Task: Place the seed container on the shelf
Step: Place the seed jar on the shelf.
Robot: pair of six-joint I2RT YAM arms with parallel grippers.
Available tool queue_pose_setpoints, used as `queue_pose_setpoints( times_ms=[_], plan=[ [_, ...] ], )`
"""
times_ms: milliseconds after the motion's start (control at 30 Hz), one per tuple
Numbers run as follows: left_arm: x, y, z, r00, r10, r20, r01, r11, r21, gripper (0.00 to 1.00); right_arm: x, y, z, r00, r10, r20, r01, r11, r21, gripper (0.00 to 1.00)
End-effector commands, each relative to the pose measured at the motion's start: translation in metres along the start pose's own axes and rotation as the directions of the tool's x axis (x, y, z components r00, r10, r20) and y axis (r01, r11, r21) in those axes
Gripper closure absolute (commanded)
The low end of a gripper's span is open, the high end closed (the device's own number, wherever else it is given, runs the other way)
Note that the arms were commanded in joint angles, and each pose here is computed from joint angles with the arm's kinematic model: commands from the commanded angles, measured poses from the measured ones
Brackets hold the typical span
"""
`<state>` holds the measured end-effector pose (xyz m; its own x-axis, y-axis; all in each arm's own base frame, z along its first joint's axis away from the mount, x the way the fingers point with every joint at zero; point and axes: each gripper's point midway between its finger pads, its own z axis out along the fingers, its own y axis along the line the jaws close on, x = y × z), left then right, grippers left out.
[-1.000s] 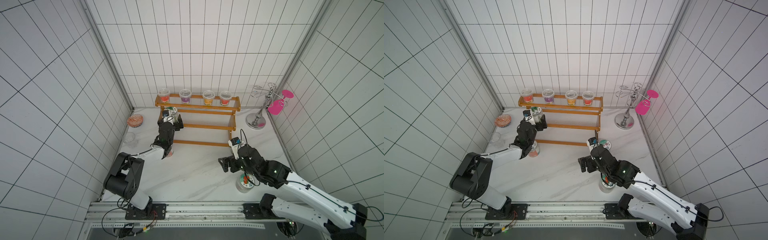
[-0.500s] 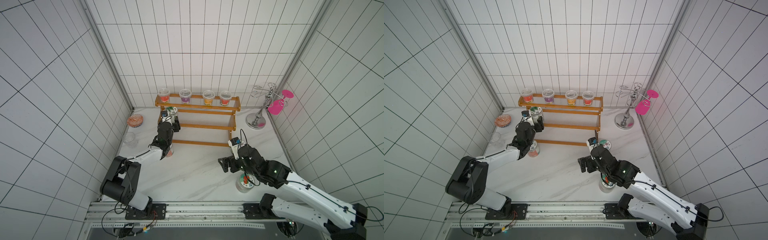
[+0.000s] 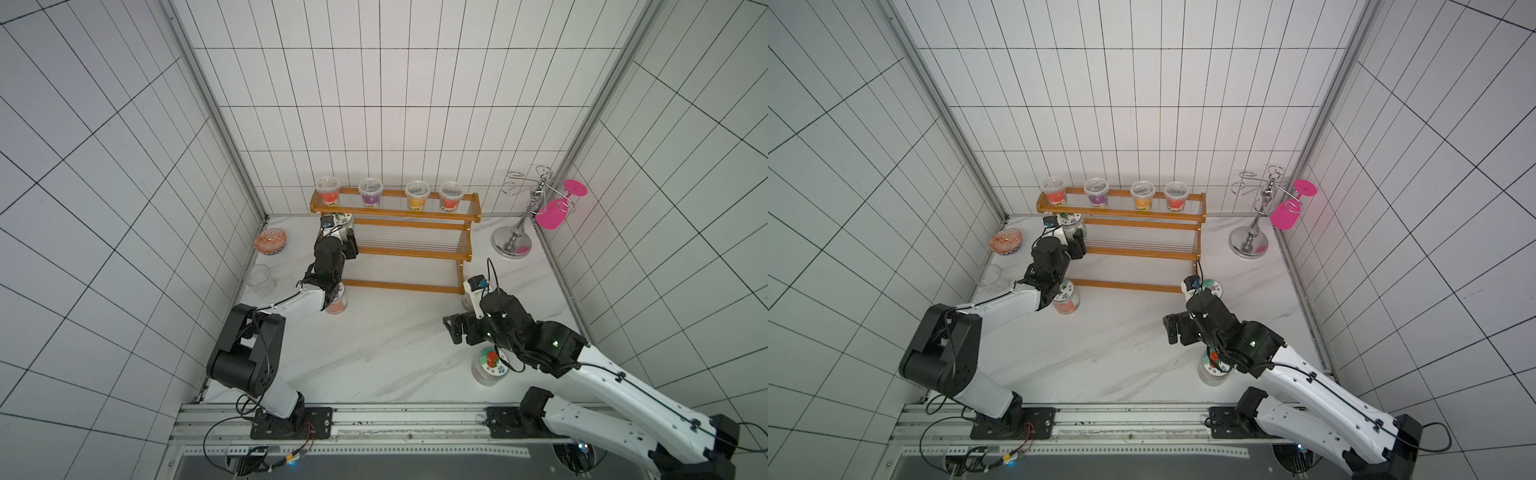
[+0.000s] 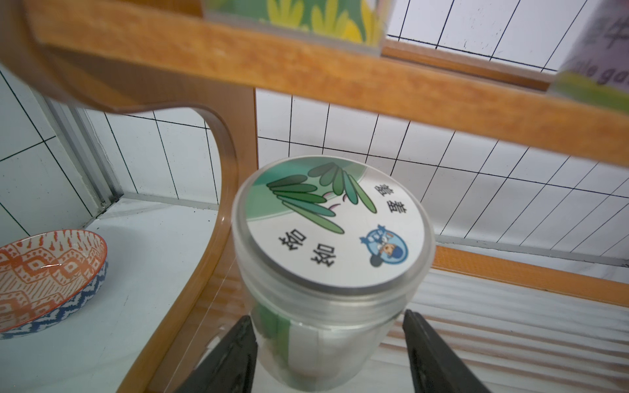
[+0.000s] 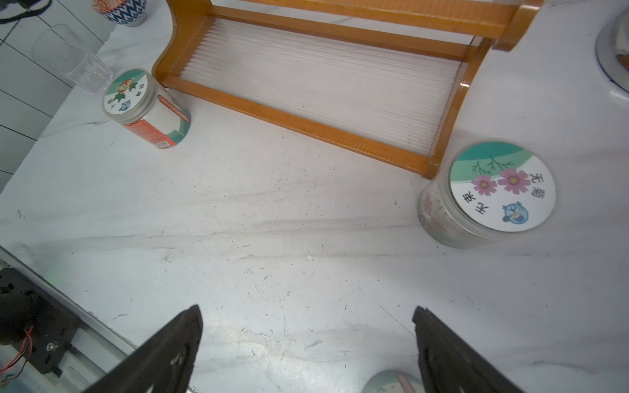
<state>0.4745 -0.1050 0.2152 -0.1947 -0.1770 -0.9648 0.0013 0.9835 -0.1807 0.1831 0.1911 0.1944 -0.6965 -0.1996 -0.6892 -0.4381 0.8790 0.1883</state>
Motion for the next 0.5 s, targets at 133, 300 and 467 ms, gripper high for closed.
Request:
queue_pose_setpoints(
  times_ms=[133,300,467],
  plan=[
    [-0.007,-0.003,-0.032,1.0,-0.014,-0.011,0.015,0.998,0.063,0.09,0.035,-0.031,-0.014,0.983,0.088,-0.158,-0.065,0.988,0.139,0.01],
    [-0.007,-0.006,-0.066,0.998,-0.022,-0.056,0.028,0.994,0.106,0.02,0.056,-0.052,-0.028,0.957,0.171,-0.233,-0.106,0.958,0.266,0.01],
    [0.002,-0.019,-0.102,0.993,0.005,-0.117,0.013,0.989,0.149,0.01,0.077,-0.068,-0.044,0.917,0.252,-0.309,-0.124,0.916,0.381,0.01]
  ],
)
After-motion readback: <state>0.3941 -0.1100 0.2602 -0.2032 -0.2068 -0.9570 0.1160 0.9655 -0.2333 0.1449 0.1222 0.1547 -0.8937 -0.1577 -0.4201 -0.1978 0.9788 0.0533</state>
